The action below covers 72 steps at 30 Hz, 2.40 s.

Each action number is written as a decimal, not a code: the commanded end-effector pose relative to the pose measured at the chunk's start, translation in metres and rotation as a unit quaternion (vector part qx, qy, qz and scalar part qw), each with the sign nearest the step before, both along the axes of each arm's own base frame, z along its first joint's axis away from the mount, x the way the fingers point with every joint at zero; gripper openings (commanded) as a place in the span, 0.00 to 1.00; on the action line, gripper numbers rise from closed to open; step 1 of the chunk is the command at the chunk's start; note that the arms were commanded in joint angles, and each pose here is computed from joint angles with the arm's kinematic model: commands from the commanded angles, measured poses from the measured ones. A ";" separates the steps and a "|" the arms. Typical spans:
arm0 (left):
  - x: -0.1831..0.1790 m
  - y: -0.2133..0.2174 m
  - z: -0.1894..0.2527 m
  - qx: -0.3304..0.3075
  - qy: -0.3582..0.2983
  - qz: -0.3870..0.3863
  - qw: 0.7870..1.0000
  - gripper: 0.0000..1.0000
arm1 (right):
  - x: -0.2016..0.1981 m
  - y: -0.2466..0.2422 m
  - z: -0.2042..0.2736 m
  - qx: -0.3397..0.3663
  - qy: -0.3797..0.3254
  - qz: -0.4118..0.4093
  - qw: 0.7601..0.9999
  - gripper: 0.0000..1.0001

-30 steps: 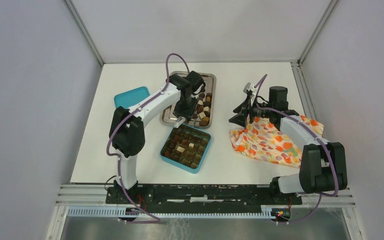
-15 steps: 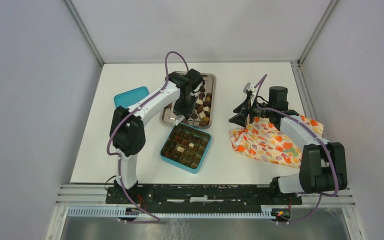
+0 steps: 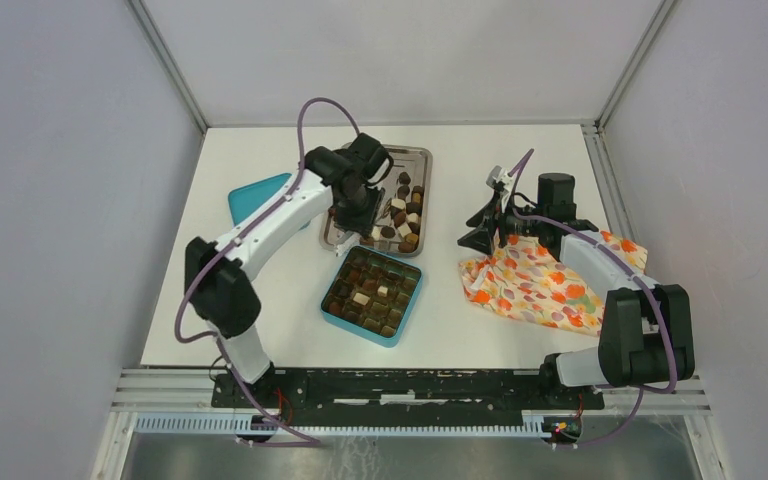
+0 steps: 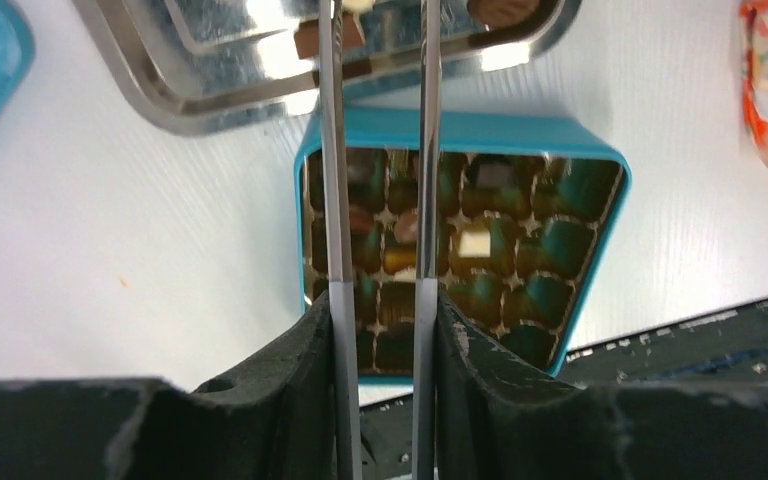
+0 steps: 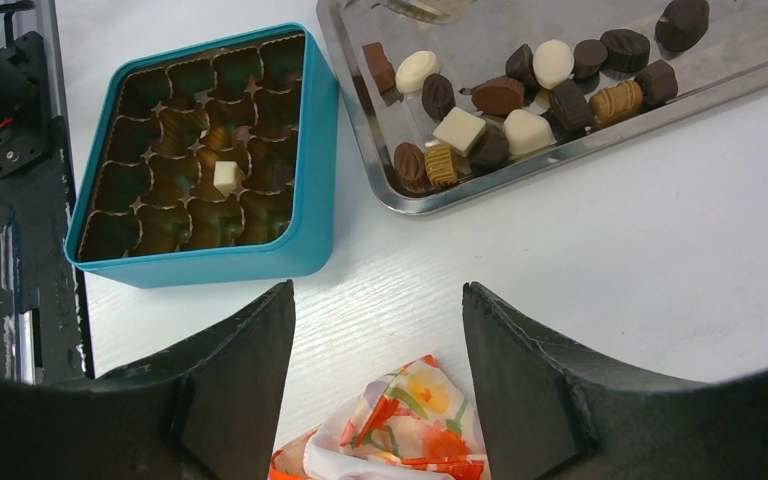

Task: Pack the chocolate
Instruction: Pick up the fake chocolate from the plate, then place the fake chocolate in the packing box.

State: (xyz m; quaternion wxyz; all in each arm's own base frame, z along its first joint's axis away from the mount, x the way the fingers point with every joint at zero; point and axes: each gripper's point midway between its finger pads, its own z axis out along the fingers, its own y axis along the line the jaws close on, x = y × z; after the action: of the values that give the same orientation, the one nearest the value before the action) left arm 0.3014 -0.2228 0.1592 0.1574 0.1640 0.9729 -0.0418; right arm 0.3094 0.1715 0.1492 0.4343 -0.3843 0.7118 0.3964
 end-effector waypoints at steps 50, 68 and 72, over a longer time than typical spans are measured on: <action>-0.209 0.026 0.018 -0.079 0.109 -0.069 0.989 0.08 | 0.005 0.000 -0.002 -0.007 -0.002 0.013 1.000 0.68; -0.201 0.028 0.004 -0.053 0.102 -0.060 0.992 0.30 | 0.005 0.000 -0.002 -0.008 -0.004 0.012 1.000 0.68; -0.199 0.029 0.004 -0.051 0.099 -0.059 0.992 0.37 | 0.005 0.000 -0.001 -0.008 -0.004 0.012 1.000 0.68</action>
State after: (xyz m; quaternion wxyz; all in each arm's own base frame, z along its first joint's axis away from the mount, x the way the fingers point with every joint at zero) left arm 0.0959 -0.1867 0.1602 0.0479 0.2224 0.9677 -0.1081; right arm 0.3071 0.1705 0.1321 0.4051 -0.3810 0.7262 0.4041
